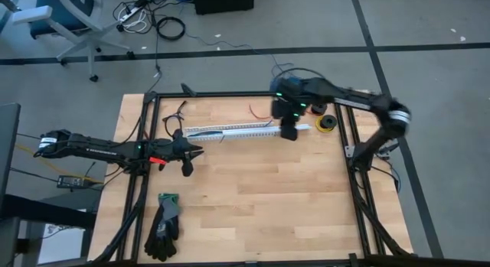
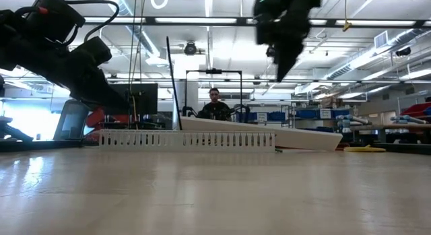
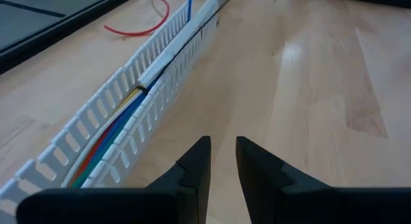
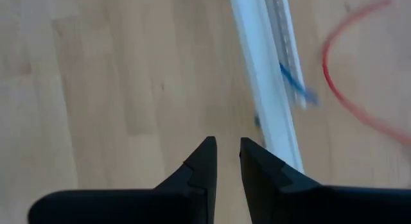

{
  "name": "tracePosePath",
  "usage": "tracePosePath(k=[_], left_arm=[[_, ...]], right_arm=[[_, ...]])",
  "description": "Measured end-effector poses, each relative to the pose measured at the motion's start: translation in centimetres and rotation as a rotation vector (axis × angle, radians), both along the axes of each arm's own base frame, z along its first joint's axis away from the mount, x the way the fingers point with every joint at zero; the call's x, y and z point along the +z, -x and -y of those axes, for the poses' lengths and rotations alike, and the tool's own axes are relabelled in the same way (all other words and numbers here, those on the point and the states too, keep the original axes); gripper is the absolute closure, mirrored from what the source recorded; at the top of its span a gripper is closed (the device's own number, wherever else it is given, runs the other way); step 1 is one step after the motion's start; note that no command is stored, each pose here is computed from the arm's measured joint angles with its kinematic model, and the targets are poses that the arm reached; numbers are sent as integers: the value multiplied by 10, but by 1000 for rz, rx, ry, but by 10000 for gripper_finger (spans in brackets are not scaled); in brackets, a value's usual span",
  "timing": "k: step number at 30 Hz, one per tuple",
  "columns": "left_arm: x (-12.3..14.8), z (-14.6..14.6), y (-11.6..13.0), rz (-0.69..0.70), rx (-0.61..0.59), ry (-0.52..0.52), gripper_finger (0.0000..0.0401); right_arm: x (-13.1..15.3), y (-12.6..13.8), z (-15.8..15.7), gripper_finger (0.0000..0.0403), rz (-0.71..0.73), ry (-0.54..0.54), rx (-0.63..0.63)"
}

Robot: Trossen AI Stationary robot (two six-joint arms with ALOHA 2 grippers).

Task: Ziptie cables
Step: Close the white cable duct

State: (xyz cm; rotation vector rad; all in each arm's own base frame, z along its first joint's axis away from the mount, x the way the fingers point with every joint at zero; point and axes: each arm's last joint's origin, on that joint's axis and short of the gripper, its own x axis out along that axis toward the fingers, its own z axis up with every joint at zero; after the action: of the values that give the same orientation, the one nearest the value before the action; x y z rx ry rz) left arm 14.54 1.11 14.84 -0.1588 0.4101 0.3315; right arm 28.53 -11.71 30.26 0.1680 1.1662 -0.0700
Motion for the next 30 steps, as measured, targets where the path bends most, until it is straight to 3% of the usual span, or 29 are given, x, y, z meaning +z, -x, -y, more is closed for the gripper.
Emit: tracePosePath(k=[6, 9, 13, 16, 19, 23, 30], left_arm=[[0, 0, 0, 4, 1, 3, 319], [0, 0, 0, 6, 1, 3, 319], [1, 0, 0, 11, 4, -3, 319], [3, -1, -1, 35, 17, -13, 319], [6, -1, -2, 69, 28, -20, 319], [9, -1, -3, 99, 31, -23, 319], [10, -1, -4, 95, 14, -65, 319]], right_arm=[[-16, 84, -39, 355, -17, 23, -245], [-45, 124, -59, 355, 41, 7, -373], [-96, 158, -74, 357, 205, -22, -461], [-120, 165, -74, 357, 382, -5, -514], [-126, 166, -70, 358, 519, 23, -597], [-129, 171, -66, 365, 506, 34, -715], [-128, 163, -63, 376, 538, 44, -680]])
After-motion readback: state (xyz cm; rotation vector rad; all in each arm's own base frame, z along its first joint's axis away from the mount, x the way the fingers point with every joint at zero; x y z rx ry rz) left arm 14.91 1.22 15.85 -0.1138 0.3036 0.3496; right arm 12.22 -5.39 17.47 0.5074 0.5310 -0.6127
